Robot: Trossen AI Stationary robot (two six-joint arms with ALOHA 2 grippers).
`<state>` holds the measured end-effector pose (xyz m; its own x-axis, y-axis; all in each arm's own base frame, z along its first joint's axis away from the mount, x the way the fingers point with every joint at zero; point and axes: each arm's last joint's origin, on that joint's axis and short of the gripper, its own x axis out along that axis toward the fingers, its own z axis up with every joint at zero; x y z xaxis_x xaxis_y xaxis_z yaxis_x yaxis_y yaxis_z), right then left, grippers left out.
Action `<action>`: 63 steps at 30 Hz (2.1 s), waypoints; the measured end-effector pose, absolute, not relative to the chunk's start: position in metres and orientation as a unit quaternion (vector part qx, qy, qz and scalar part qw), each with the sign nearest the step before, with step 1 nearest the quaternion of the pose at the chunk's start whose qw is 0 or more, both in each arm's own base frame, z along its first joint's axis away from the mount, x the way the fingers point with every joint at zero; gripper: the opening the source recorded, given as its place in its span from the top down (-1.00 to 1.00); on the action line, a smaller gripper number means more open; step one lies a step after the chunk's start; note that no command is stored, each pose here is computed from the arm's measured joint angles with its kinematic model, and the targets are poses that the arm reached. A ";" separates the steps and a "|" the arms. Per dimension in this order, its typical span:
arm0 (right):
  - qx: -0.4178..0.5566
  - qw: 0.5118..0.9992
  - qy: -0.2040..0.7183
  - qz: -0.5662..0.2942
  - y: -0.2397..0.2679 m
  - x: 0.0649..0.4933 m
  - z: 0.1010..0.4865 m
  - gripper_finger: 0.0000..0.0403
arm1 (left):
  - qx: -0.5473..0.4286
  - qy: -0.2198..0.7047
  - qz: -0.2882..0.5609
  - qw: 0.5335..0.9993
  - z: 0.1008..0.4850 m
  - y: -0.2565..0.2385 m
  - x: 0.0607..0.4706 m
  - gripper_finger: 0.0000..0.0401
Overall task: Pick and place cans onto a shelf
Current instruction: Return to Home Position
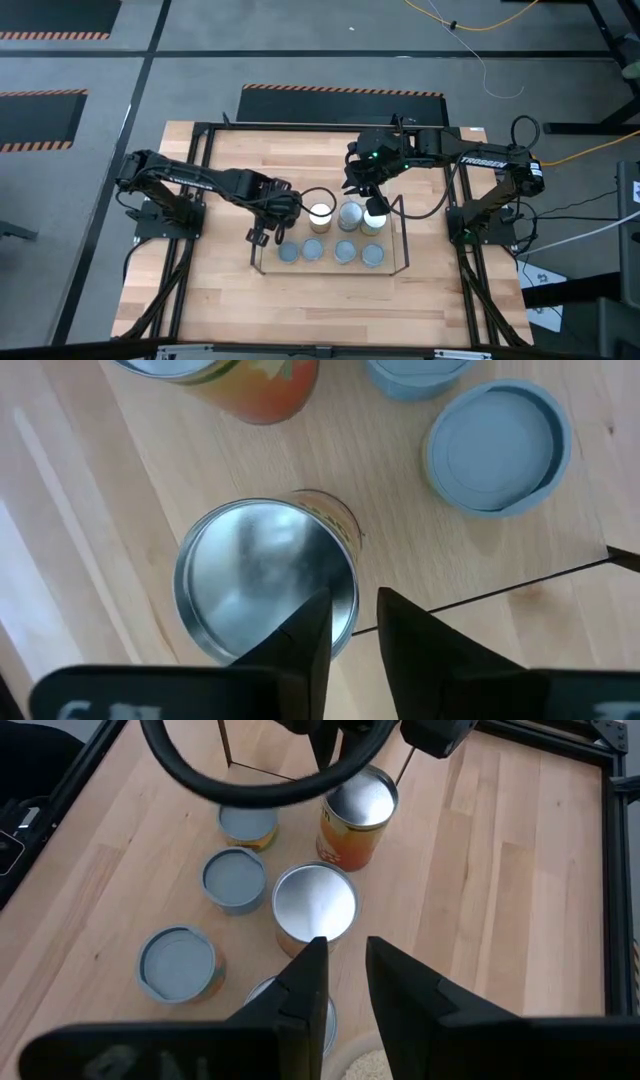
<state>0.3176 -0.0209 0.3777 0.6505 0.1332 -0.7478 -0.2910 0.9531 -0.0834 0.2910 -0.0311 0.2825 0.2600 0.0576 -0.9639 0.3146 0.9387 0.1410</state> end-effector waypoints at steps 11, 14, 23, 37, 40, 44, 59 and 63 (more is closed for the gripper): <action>-0.098 0.903 0.402 0.117 -0.021 0.317 0.378 0.61 | 0.157 0.561 -0.078 0.809 0.325 -0.031 0.289 0.61; -0.098 0.903 0.402 0.118 -0.021 0.317 0.378 0.61 | 0.155 0.529 -0.071 0.831 0.347 -0.027 0.278 0.61; -0.098 0.903 0.402 0.117 -0.021 0.317 0.378 0.61 | 0.092 0.416 -0.006 0.905 0.400 -0.005 0.191 0.61; -0.089 0.904 0.402 0.112 -0.021 0.318 0.378 0.61 | 0.021 0.148 0.011 0.989 0.330 -0.003 0.090 0.61; -0.089 0.904 0.402 0.112 -0.021 0.318 0.378 0.61 | 0.026 0.111 0.012 0.993 0.311 -0.003 0.079 0.61; -0.089 0.904 0.402 0.112 -0.021 0.318 0.378 0.61 | 0.028 0.076 0.029 0.996 0.289 -0.001 0.070 0.61; -0.091 0.905 0.399 0.112 -0.021 0.318 0.378 0.61 | 0.038 0.040 0.051 0.997 0.232 0.001 0.065 0.61; -0.091 0.906 0.398 0.112 -0.021 0.318 0.378 0.61 | 0.039 0.051 0.049 0.997 0.222 0.000 0.070 0.61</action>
